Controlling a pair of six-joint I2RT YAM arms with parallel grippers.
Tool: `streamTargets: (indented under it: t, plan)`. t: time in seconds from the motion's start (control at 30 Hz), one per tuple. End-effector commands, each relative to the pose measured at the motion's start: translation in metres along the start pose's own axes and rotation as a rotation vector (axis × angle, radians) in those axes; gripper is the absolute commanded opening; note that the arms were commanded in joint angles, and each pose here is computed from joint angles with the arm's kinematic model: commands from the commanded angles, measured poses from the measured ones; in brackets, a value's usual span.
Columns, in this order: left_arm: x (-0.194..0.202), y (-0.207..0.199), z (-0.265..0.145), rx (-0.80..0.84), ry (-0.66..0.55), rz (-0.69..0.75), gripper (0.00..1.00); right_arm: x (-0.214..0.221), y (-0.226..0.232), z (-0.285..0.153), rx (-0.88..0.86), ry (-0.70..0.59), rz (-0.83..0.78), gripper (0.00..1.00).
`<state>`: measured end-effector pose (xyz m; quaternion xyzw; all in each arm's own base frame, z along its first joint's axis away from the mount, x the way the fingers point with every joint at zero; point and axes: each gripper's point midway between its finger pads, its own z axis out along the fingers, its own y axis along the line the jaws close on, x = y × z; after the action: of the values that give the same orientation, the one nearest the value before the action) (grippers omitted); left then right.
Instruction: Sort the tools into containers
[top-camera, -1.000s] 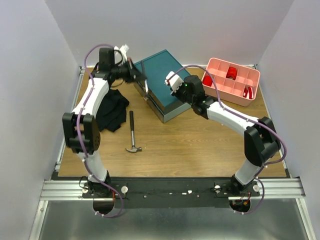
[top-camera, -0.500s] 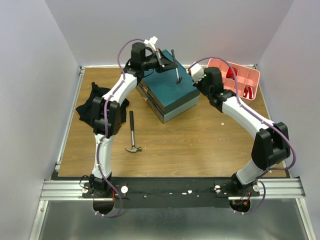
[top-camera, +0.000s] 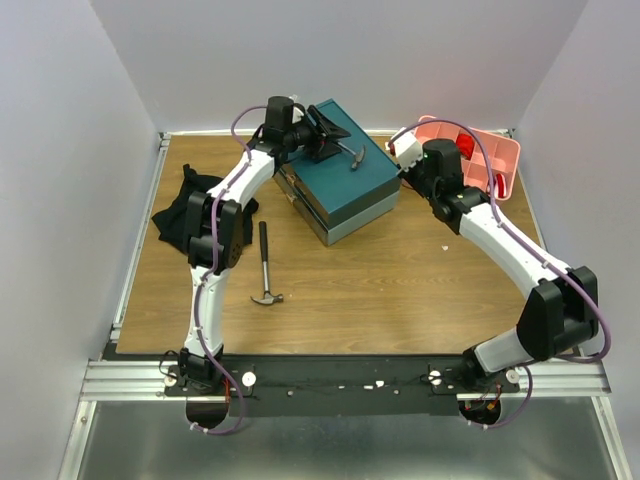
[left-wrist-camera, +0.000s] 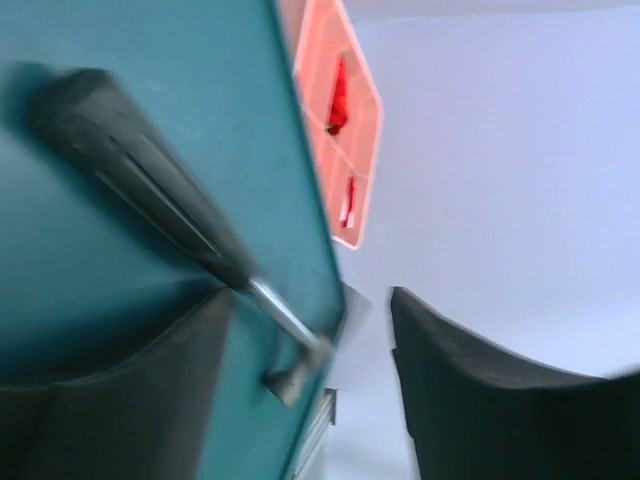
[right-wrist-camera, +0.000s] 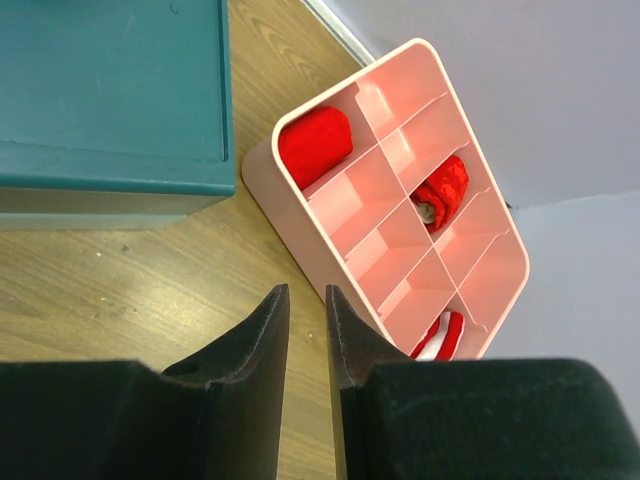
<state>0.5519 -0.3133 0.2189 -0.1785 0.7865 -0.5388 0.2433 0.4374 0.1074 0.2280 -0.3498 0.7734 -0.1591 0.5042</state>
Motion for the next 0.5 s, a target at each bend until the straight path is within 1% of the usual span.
streamTargets:
  t: [0.0, 0.03, 0.1, 0.13, 0.2, 0.23, 0.27, 0.3, 0.33, 0.37, 0.4, 0.43, 0.47]
  plan:
    - [0.003, -0.013, -0.012, 0.020, 0.004, 0.047, 0.81, 0.001, 0.011, 0.005, -0.051, 0.006, 0.001, 0.30]
    - [0.003, -0.026, -0.026, 0.024, 0.003, 0.055, 0.83, 0.002, 0.012, 0.007, -0.053, 0.009, 0.003, 0.30]
    - [0.008, -0.028, -0.046, 0.019, 0.023, 0.053, 0.83, 0.003, 0.016, 0.008, -0.062, 0.006, 0.009, 0.31]
    - [0.005, -0.040, -0.067, 0.017, 0.014, 0.063, 0.84, 0.005, 0.019, 0.010, -0.071, 0.009, 0.009, 0.31]
    - [0.007, -0.025, -0.087, -0.026, 0.028, 0.065, 0.85, 0.008, 0.025, 0.013, -0.087, 0.010, 0.015, 0.32]
    - [0.009, -0.031, -0.106, -0.029, 0.019, 0.113, 0.85, 0.009, 0.027, 0.014, -0.093, 0.011, 0.016, 0.32]
    - [0.006, -0.010, -0.119, -0.078, 0.010, 0.109, 0.85, 0.011, 0.030, 0.017, -0.101, 0.015, 0.018, 0.33]
    - [0.005, 0.002, -0.130, -0.116, -0.001, 0.123, 0.85, 0.012, 0.032, 0.018, -0.105, 0.015, 0.024, 0.33]
    - [0.010, 0.007, -0.150, -0.157, -0.002, 0.222, 0.84, 0.012, 0.035, 0.020, -0.112, 0.015, 0.026, 0.33]
    - [0.014, 0.029, -0.161, -0.217, 0.007, 0.265, 0.83, 0.013, 0.036, 0.024, -0.116, 0.019, 0.030, 0.33]
    - [0.008, 0.048, -0.172, -0.328, -0.034, 0.330, 0.82, 0.013, 0.039, 0.026, -0.123, 0.019, 0.037, 0.34]
    - [0.022, 0.068, -0.192, -0.441, 0.019, 0.372, 0.78, 0.012, 0.040, 0.028, -0.127, 0.019, 0.041, 0.33]
    - [0.030, 0.093, -0.202, -0.531, 0.068, 0.460, 0.76, 0.009, 0.039, 0.030, -0.128, 0.013, 0.048, 0.34]
